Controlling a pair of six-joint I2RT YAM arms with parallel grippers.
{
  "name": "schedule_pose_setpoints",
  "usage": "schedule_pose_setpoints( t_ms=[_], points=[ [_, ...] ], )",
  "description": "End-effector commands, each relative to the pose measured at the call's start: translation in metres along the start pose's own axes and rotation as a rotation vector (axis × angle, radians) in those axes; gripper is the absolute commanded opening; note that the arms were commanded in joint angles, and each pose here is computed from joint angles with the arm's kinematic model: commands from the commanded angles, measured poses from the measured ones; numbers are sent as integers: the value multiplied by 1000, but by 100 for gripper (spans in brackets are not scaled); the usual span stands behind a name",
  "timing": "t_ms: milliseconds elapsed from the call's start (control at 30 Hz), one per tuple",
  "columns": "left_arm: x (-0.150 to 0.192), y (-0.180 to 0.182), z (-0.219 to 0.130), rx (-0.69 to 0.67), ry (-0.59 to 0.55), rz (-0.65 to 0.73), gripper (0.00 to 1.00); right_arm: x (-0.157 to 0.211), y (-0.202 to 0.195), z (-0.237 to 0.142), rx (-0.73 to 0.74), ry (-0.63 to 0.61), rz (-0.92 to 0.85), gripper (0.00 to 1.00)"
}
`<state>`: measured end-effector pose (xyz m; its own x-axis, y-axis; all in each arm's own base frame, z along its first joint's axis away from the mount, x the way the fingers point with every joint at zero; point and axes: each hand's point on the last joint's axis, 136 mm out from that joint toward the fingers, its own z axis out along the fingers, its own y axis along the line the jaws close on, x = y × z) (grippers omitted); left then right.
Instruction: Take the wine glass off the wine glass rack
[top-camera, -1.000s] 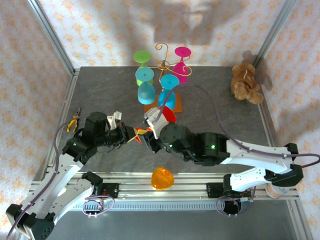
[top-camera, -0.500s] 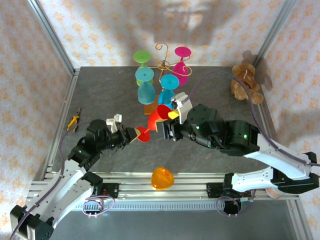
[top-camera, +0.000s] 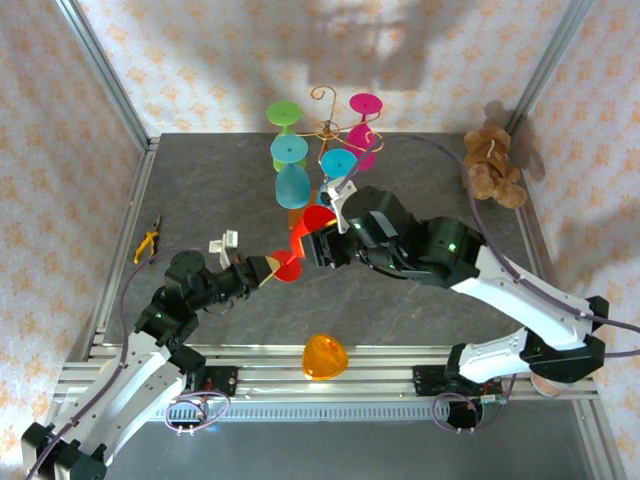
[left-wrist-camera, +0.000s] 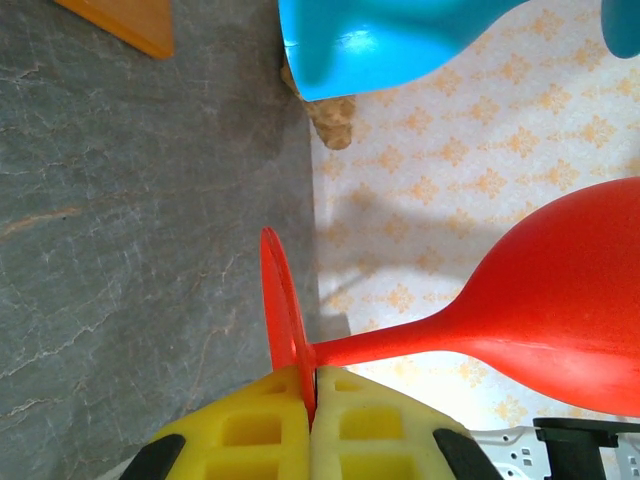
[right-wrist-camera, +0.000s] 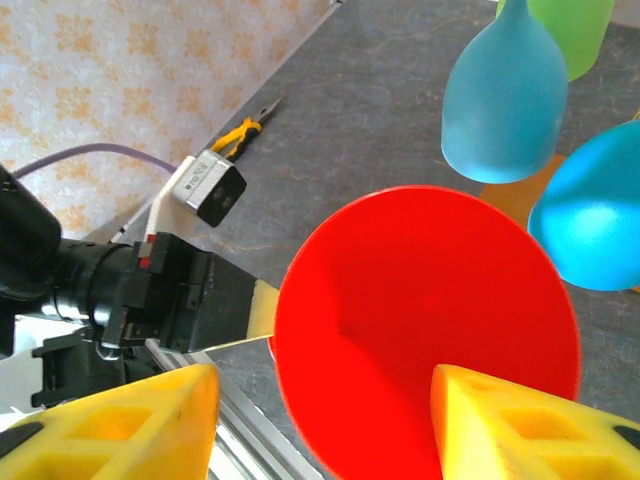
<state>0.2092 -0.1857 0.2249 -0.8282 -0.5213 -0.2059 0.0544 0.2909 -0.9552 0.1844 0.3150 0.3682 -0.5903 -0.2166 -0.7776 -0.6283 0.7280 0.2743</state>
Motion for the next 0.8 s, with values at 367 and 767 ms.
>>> schedule_pose_setpoints(
  t_ms=[367, 767],
  points=[
    [-2, -8, -6, 41, -29, 14, 0, -2, 13, 16, -36, 63, -66, 19],
    [-9, -12, -8, 24, -67, 18, 10, 8, 9, 15, -28, 82, -53, 0]
  ],
)
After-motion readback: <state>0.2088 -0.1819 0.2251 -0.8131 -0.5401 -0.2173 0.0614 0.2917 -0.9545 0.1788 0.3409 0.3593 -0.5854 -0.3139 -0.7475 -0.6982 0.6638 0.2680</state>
